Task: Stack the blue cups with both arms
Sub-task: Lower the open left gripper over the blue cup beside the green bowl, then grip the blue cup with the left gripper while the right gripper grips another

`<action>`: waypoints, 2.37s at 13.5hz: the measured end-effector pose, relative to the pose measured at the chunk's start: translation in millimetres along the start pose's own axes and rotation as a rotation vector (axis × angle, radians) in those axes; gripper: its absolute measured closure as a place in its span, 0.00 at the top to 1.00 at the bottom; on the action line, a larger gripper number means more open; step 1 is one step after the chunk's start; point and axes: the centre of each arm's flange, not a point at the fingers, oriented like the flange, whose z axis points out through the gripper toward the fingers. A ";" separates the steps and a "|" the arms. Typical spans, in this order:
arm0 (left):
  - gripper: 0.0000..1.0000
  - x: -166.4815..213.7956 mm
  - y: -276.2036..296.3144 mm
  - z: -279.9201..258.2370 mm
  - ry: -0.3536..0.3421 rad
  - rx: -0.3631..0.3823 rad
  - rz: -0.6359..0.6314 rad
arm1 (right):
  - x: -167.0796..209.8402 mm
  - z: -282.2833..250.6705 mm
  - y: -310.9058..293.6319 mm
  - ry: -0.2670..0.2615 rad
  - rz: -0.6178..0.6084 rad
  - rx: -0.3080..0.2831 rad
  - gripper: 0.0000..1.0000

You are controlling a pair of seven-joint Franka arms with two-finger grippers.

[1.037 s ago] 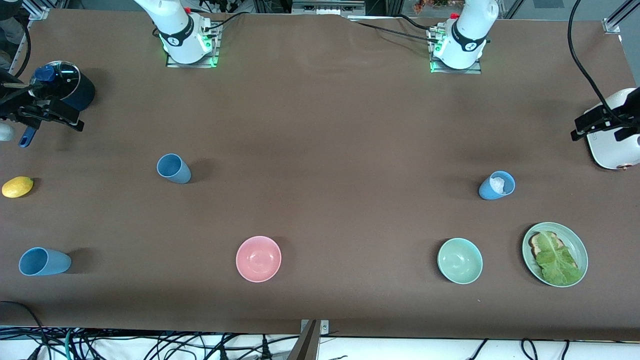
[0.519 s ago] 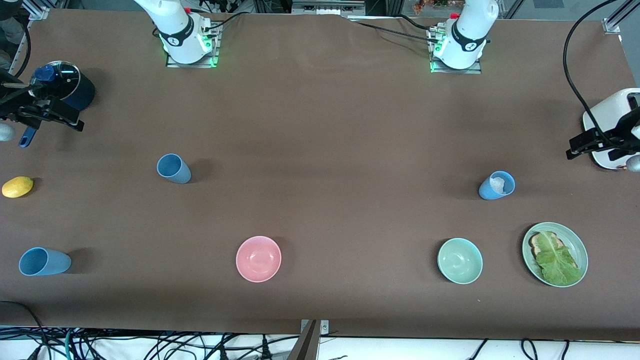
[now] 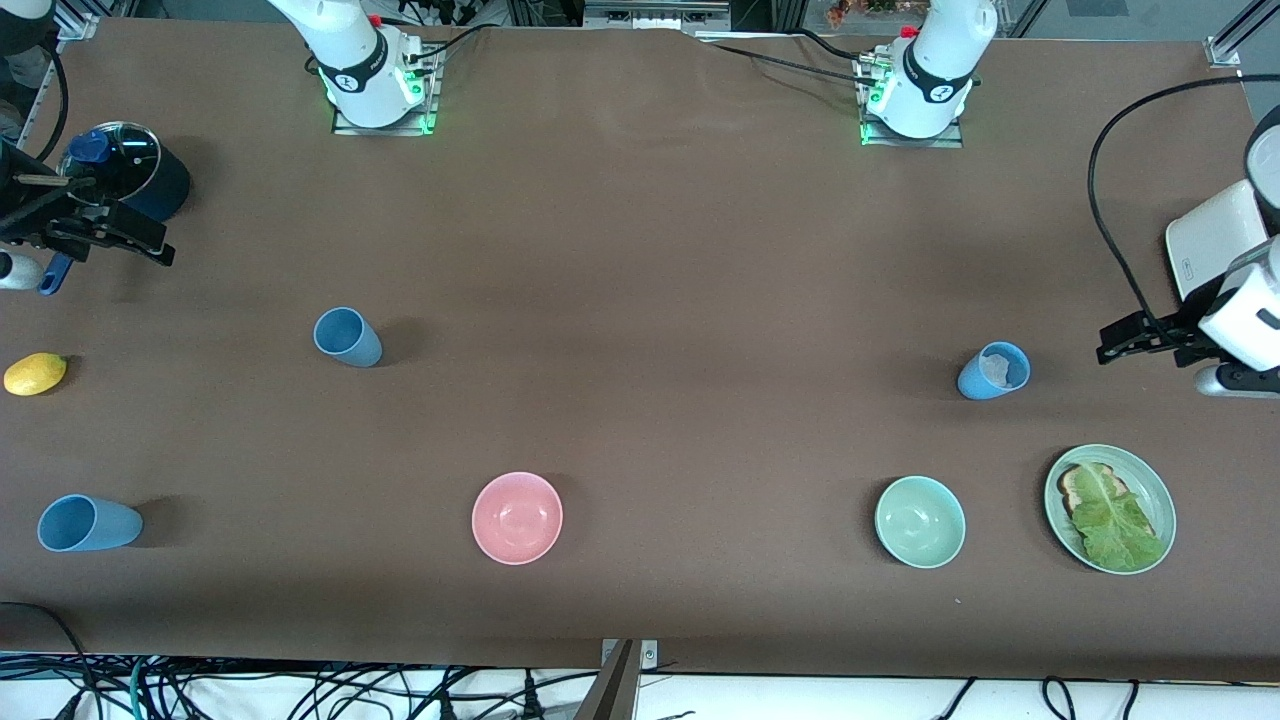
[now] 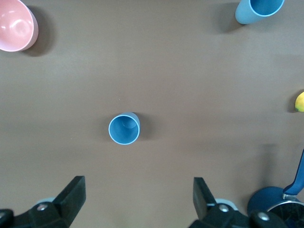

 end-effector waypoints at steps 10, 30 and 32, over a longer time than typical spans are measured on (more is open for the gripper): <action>1.00 -15.5 3.4 67.5 0.038 0.007 0.032 | 46.4 139.2 -35.8 -0.200 -0.077 -0.022 1.00; 1.00 -70.6 14.6 174.7 0.080 0.024 0.093 | -9.6 314.1 -19.9 -0.002 -0.063 -0.018 1.00; 1.00 -73.4 5.0 176.0 0.081 0.032 0.107 | -9.8 317.3 -19.8 -0.007 -0.063 -0.018 1.00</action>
